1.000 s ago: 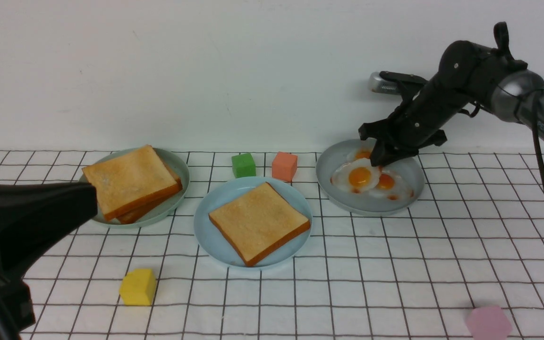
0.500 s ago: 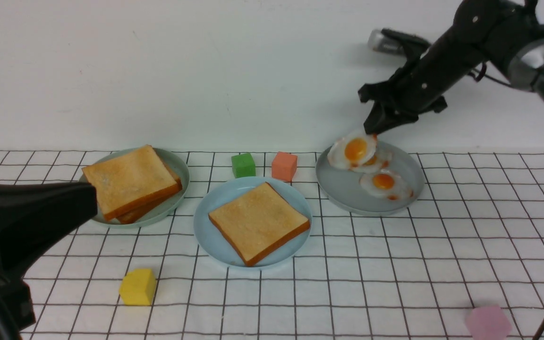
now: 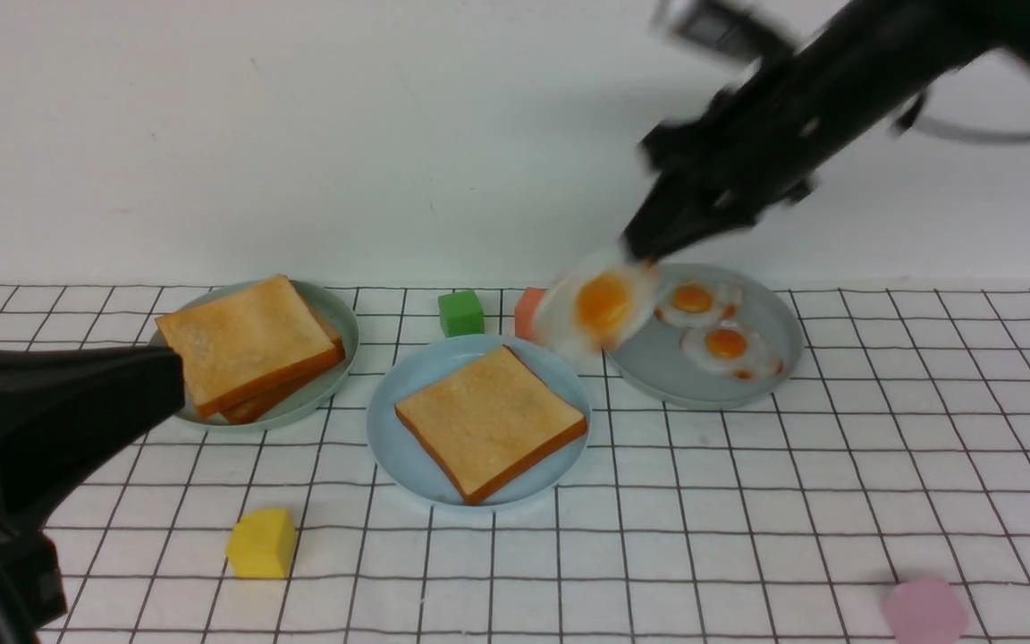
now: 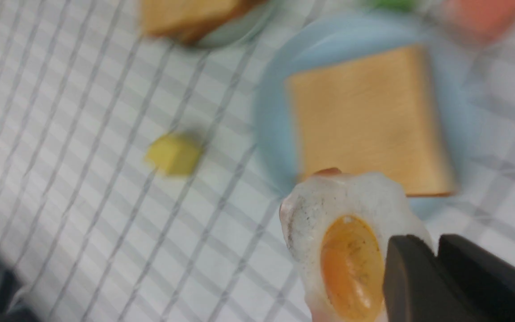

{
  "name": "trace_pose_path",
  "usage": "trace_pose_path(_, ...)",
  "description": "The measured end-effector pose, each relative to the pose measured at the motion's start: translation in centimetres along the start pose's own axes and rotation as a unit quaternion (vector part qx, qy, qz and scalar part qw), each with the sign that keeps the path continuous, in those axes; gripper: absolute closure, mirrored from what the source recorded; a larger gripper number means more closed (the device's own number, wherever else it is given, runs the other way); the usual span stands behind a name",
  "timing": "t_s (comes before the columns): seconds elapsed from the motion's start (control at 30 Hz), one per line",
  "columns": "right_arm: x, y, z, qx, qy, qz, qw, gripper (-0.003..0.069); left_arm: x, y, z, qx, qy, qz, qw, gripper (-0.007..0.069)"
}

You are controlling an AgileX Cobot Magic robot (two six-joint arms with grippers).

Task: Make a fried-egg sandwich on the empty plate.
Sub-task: Use the right arm to place the fried egg on the slice of bread in the middle, then use the left arm to grab a slice of bread

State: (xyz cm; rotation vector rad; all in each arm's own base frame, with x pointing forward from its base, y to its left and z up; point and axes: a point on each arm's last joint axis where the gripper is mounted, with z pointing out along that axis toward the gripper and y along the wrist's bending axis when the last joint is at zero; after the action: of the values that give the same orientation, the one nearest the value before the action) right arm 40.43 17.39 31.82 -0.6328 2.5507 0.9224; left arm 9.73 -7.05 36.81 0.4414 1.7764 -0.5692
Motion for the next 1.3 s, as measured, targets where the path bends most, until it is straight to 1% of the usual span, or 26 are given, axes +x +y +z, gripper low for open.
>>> trace_pose_path(0.03, 0.6, 0.4, 1.7, -0.014, 0.006, 0.003, 1.0, 0.0582, 0.0, 0.0, 0.0, 0.0, 0.0, 0.0, 1.0, 0.0638)
trace_pose_path(0.17, 1.2, 0.1, 5.4, -0.031, -0.011, 0.015, 0.999, 0.0582, 0.0, 0.0, 0.0, 0.0, 0.0, 0.0, 1.0, 0.0638)
trace_pose_path(0.27, 1.0, -0.6, 6.8, -0.032, -0.026, 0.027, 0.999, 0.0583, 0.0, 0.0, 0.0, 0.0, 0.0, 0.0, 1.0, 0.0638)
trace_pose_path(0.37, 0.9, -2.2, 8.9, -0.019, -0.045, 0.049, 0.998, 0.0585, 0.0, 0.0, 0.0, 0.0, 0.0, 0.0, 1.0, 0.0638)
trace_pose_path(0.57, 1.3, -3.8, 11.1, -0.014, -0.04, 0.072, 0.997, 0.0585, 0.0, 0.0, 0.0, 0.0, 0.001, 0.0, 1.0, 0.0638)
trace_pose_path(0.73, 1.5, -5.3, 13.1, -0.008, -0.052, 0.123, 0.991, 0.0573, 0.0, 0.0, 0.0, 0.0, 0.001, 0.0, 1.0, 0.0638)
trace_pose_path(0.87, 1.8, -5.9, 13.8, -0.006, -0.05, 0.151, 0.987, 0.0494, 0.0, 0.0, 0.0, 0.0, 0.001, 0.0, 1.0, 0.0636)
trace_pose_path(0.9, 1.8, -6.0, 13.9, -0.004, -0.048, 0.153, 0.987, 0.0427, 0.1, 0.0, 0.0, 0.0, 0.003, 0.0, 1.0, 0.0636)
trace_pose_path(0.93, 1.8, -6.0, 13.9, -0.004, -0.048, 0.153, 0.987, 0.0418, 0.1, 0.0, 0.0, 0.0, 0.003, 0.0, 1.0, 0.0636)
trace_pose_path(1.0, 2.0, -6.2, 13.8, 0.005, -0.041, 0.145, 0.989, 0.0284, 0.2, 0.0, 0.0, 0.0, 0.011, 0.0, 1.0, 0.0636)
trace_pose_path(1.03, 2.0, -6.5, 13.4, 0.01, -0.036, 0.139, 0.99, 0.0239, 0.3, 0.0, 0.0, 0.0, 0.019, 0.0, 1.0, 0.0636)
trace_pose_path(1.07, 2.0, -6.5, 13.4, 0.01, -0.033, 0.138, 0.99, 0.0224, 0.4, 0.0, 0.0, 0.0, 0.02, 0.0, 1.0, 0.0636)
trace_pose_path(1.1, 2.1, -6.9, 12.6, 0.022, -0.024, 0.127, 0.991, 0.0179, 0.6, 0.0, 0.1, 0.0, 0.032, -0.001, 0.999, 0.0636)
trace_pose_path(1.13, 2.1, -6.8, 12.3, 0.022, -0.021, 0.125, 0.992, 0.0175, 0.6, 0.0, 0.1, -0.001, 0.034, -0.001, 0.999, 0.0636)
trace_pose_path(1.17, 2.1, -6.9, 10.8, 0.034, -0.012, 0.115, 0.993, 0.0154, 0.9, 0.1, 0.4, -0.002, 0.051, -0.008, 0.999, 0.0636)
trace_pose_path(1.2, 2.0, -7.0, 8.9, 0.051, -0.003, 0.107, 0.993, 0.0154, 1.2, 0.1, 0.8, -0.004, 0.068, -0.018, 0.998, 0.0636)
trace_pose_path(1.27, 2.0, -6.5, 6.0, 0.078, 0.008, 0.095, 0.992, 0.0185, 1.6, 0.2, 1.8, -0.009, 0.094, -0.04, 0.995, 0.0636)
trace_pose_path(1.3, 2.0, -6.3, 4.5, 0.1, 0.015, 0.083, 0.991, 0.0211, 1.8, 0.3, 2.4, -0.013, 0.107, -0.051, 0.993, 0.0636)
